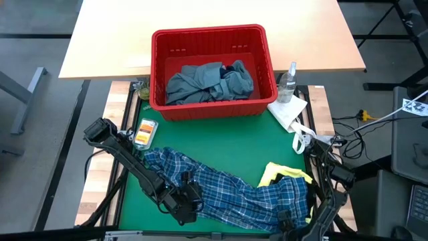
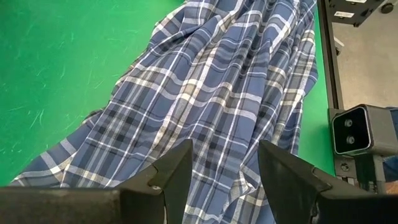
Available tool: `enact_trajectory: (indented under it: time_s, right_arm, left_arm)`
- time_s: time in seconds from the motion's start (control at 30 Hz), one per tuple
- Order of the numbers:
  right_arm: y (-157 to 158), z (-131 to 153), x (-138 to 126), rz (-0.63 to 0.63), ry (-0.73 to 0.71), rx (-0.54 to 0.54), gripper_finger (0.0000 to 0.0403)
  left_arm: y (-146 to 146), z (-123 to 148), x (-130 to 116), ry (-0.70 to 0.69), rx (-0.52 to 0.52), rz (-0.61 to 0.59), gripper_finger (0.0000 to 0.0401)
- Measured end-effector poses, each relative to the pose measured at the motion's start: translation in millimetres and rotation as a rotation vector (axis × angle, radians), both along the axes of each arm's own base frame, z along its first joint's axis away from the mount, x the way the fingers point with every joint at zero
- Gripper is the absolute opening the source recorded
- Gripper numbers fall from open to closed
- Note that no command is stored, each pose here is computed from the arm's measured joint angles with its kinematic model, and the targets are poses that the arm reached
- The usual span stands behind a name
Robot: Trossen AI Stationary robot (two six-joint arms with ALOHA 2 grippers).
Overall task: Fold Laundry from Bin
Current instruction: Fold the blue shirt
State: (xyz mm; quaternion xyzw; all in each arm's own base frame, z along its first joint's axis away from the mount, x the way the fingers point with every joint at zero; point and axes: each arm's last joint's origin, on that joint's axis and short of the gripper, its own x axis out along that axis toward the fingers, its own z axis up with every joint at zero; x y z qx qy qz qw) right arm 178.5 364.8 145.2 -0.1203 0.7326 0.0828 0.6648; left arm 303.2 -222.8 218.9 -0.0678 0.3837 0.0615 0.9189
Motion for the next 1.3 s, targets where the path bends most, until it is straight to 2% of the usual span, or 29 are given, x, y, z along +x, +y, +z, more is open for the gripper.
enact_trajectory:
  time_s: [0.13,0.33,0.4,0.6,0.8,0.93,1.07,1.3]
  right_arm:
    - [0.1,-2.0,0.1,-0.005,0.023,0.006,0.0136]
    - [0.5,-2.5,-0.4,-0.002,0.023,0.007,0.0030]
    - [-0.1,-1.4,0.1,-0.004,0.021,0.009,0.0010]
    - [-2.4,12.9,13.9,-0.005,0.039,0.016,0.0029]
    - [-12.8,52.3,38.2,0.018,0.031,-0.020,0.0006]
    - [-22.5,78.0,53.6,0.020,-0.061,-0.091,0.0015]
    - [-29.5,98.9,69.0,0.065,-0.183,-0.129,0.0006]
    - [-50.9,106.6,100.0,0.132,-0.304,-0.222,0.0009]
  left_arm:
    - [-0.2,0.3,0.3,-0.004,-0.003,0.000,0.0174]
    - [-0.6,0.8,0.8,-0.011,-0.008,0.000,0.0174]
    - [-0.7,0.8,0.9,-0.012,-0.009,0.000,0.0174]
    - [-3.4,4.4,4.3,-0.059,-0.046,0.000,0.0174]
    - [-10.1,10.5,7.6,-0.134,-0.070,-0.040,0.0174]
    - [-11.5,10.2,7.0,-0.135,-0.063,-0.051,0.0174]
    - [-13.2,-0.7,10.1,-0.114,-0.040,-0.045,0.0174]
    - [-17.0,-28.1,16.5,-0.053,0.001,-0.047,0.0173]
